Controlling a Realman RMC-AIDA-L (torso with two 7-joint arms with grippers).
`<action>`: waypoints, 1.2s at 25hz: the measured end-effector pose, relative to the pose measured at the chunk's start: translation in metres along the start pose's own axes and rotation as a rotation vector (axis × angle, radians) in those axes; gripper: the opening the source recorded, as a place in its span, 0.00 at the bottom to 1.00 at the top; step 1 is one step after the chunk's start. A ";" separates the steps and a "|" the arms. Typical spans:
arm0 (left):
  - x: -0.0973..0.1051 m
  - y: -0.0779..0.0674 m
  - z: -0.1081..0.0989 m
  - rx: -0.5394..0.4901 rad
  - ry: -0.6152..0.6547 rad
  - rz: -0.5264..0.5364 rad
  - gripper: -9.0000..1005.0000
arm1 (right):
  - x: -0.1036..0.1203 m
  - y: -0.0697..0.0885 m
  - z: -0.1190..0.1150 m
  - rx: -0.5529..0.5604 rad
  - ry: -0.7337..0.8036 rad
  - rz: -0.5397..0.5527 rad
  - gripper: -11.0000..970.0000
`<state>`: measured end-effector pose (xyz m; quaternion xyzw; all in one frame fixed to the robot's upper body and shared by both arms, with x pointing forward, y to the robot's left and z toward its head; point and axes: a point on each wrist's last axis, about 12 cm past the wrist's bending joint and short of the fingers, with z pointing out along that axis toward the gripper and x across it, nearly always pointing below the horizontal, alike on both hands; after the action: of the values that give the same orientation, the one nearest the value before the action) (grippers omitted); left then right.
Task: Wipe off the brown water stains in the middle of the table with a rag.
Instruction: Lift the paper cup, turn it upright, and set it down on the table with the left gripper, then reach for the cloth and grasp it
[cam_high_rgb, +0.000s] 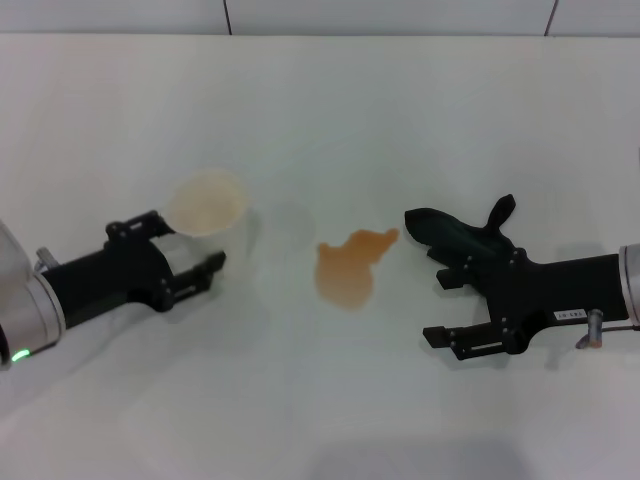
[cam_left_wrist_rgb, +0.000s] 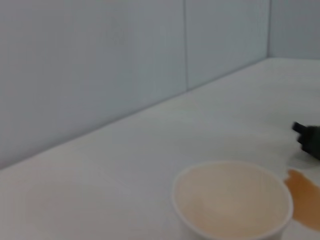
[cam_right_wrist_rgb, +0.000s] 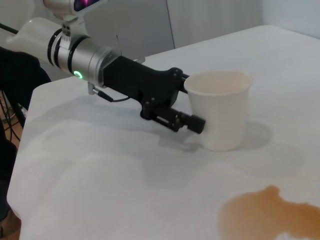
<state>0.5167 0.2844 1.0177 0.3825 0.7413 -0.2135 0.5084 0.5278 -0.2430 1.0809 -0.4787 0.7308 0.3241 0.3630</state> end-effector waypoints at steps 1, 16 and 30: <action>0.001 -0.002 0.000 0.008 0.007 0.004 0.65 | 0.000 0.000 0.000 0.000 0.000 0.000 0.79; 0.012 -0.009 -0.028 -0.016 0.046 -0.015 0.89 | 0.003 0.001 0.000 -0.001 0.000 0.015 0.79; -0.024 0.008 -0.092 -0.157 -0.143 0.027 0.89 | -0.010 0.009 -0.002 -0.062 -0.092 0.023 0.79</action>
<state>0.4739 0.3457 1.0766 0.3353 0.7122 -0.1747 0.5915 0.5223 -0.2367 1.0915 -0.4658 0.7083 0.3726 0.3774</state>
